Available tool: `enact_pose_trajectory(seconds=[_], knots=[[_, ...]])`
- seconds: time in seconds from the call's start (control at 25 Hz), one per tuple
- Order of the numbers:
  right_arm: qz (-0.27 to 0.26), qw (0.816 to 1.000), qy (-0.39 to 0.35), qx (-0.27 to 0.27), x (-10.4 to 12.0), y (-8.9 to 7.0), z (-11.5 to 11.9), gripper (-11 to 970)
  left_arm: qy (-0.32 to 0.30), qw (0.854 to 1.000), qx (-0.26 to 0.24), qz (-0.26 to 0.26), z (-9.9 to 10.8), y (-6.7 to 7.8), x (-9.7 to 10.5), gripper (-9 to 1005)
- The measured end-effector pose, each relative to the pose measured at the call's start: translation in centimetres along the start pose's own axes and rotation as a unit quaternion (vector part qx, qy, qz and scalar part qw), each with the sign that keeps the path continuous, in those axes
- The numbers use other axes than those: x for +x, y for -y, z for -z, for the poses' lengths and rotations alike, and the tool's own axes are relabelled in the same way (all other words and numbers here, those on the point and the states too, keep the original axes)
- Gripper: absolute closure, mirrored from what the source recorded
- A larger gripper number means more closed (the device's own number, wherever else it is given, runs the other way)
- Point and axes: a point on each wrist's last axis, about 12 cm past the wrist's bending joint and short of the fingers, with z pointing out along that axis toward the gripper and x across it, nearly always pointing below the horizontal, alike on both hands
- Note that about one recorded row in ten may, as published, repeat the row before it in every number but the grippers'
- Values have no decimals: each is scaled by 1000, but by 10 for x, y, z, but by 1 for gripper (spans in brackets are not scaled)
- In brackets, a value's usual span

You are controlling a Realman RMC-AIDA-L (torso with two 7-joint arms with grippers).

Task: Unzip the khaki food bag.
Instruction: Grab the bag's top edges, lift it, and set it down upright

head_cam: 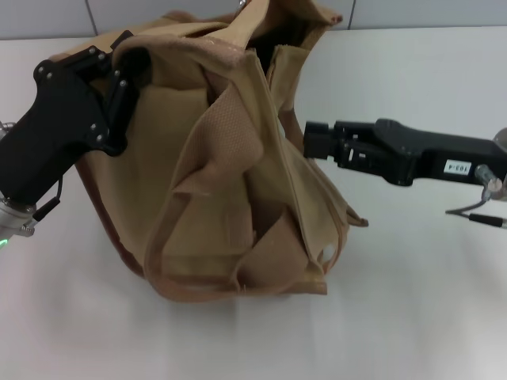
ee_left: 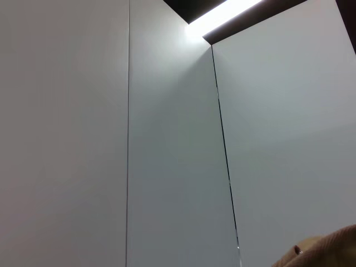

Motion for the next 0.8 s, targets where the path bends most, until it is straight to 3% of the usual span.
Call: enact_pose_trajectory(seconds=[0.24, 0.8], knots=[[18, 1000, 6, -3, -7, 1, -3, 623, -4, 1000, -3, 7, 0, 2, 2, 929], [51, 999, -3, 5, -12, 7, -16, 622, -7, 1000, 6, 9, -3, 3, 3, 929]])
